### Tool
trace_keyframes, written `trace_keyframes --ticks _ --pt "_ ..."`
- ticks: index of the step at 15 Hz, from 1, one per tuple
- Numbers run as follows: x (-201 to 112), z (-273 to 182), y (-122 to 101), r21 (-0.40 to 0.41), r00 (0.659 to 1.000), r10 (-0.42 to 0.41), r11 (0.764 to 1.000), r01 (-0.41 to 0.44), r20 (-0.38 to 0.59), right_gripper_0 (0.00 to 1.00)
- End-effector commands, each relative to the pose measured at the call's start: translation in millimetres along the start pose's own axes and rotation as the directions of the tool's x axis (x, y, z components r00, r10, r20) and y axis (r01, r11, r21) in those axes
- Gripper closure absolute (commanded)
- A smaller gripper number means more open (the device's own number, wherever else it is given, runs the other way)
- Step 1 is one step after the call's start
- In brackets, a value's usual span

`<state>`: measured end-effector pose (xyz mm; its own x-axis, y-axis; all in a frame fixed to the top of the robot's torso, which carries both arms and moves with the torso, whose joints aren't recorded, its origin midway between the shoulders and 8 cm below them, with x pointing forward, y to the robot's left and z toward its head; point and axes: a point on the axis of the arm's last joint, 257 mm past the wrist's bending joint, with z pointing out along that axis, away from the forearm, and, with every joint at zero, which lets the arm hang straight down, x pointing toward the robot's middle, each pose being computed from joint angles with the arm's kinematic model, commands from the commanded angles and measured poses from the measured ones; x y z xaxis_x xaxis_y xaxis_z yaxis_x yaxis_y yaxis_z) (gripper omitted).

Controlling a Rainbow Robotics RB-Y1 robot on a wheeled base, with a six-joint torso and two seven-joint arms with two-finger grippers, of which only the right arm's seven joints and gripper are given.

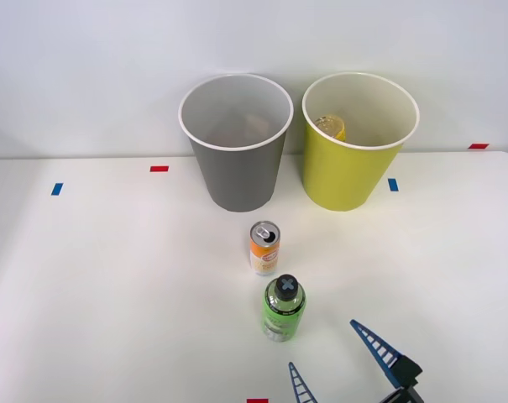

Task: Put cans in the gray bin, plastic bottles in the light green bin

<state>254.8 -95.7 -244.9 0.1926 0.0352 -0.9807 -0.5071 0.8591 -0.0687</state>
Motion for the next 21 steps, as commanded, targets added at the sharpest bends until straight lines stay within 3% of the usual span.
trace_keyframes --ticks 1,11,17,18,19,21 --pt "1.7 26.3 4.3 -0.017 1.000 0.015 1.000 -0.015 0.002 0.00" --pt "22.1 77.1 7.5 -0.039 0.999 -0.027 0.999 0.028 0.023 0.00" --pt "14.7 91.1 11.9 -0.045 0.998 -0.033 0.998 0.035 0.055 0.00" --pt "14.9 91.3 10.7 -0.043 0.998 -0.038 0.998 0.040 0.055 0.56" --pt "15.0 90.9 9.4 -0.040 0.998 -0.036 0.998 0.039 0.054 0.98" --pt "15.4 91.2 5.9 -0.033 0.998 -0.035 0.999 0.036 0.052 1.00"
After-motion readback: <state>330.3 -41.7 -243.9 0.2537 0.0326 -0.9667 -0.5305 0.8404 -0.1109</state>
